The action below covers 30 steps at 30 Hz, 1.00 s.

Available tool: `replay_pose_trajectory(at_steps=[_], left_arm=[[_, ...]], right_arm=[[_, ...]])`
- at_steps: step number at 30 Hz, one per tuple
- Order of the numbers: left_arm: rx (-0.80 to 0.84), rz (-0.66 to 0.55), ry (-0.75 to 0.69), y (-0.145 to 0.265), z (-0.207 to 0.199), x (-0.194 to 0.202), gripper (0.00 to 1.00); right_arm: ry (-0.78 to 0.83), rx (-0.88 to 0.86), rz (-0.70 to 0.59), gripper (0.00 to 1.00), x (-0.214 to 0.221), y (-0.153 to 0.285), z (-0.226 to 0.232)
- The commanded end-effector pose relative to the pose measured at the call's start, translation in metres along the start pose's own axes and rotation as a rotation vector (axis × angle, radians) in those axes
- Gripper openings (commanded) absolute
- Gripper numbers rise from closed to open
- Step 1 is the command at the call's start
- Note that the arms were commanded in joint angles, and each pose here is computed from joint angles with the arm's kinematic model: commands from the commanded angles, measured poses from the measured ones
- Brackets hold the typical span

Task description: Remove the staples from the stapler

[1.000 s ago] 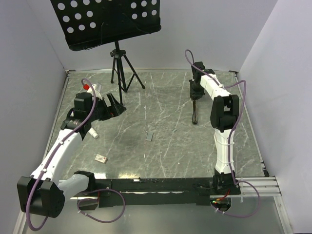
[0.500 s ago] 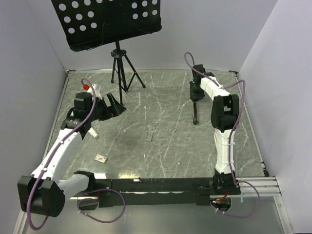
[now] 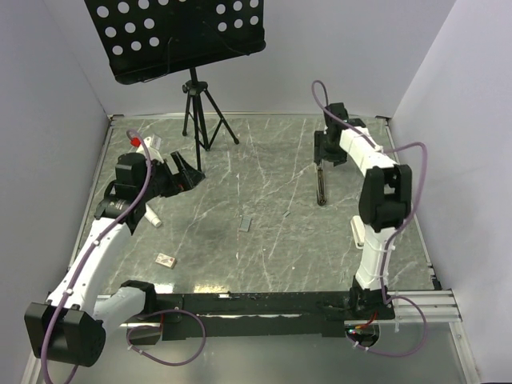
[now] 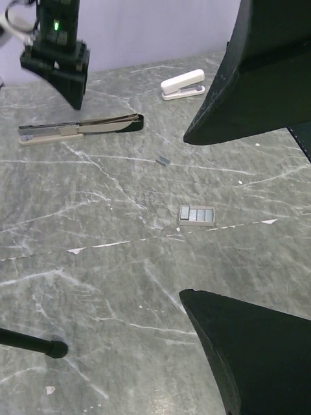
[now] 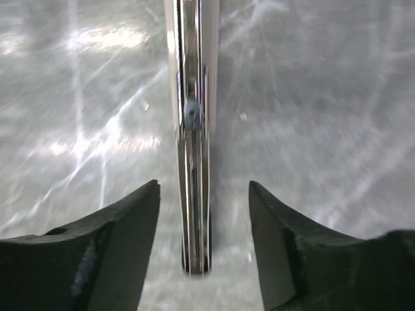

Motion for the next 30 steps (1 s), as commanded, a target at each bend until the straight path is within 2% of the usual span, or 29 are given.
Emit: replay_pose_trajectory(at_steps=[1,8,9,14,19,22,26,30], left_arm=[[0.046,-0.047,-0.013,0.007,-0.008,-0.006,0.97],[0.051,-0.058,-0.019,0.011,-0.009,-0.006,0.97],[0.057,-0.058,-0.019,0.011,-0.010,-0.006,0.97],[0.094,-0.040,-0.015,0.011,-0.012,-0.004,0.97],[0.140,0.010,0.008,0.006,-0.015,0.005,0.97],[0.161,0.050,0.011,0.000,-0.018,0.010,0.97],[0.171,0.074,0.006,0.000,-0.021,0.015,0.97],[0.161,0.050,-0.009,0.003,-0.023,0.014,0.97]], right_arm=[[-0.007,0.022,-0.073,0.66,-0.001,0.051,-0.012],[-0.041,0.115,0.007,0.69,0.047,0.089,-0.027],[-0.037,0.142,0.073,0.69,0.061,0.091,-0.030],[-0.035,0.207,0.212,0.72,0.094,0.100,-0.034],[0.016,0.197,0.438,0.74,0.135,0.079,-0.034],[0.025,0.165,0.526,0.74,0.150,0.065,-0.032],[0.029,0.159,0.556,0.75,0.152,0.053,-0.035],[0.008,0.149,0.513,0.75,0.147,0.048,-0.042]])
Point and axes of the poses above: each gripper's point midway between its finger pads, its own y axis back along the fingers, its own z axis along the line the jaws close on, x = y × z, the point moved 9 cm from there along y, back along the fingers, and after that the axes turned 6 degrees about y, right-handed, at the moved point
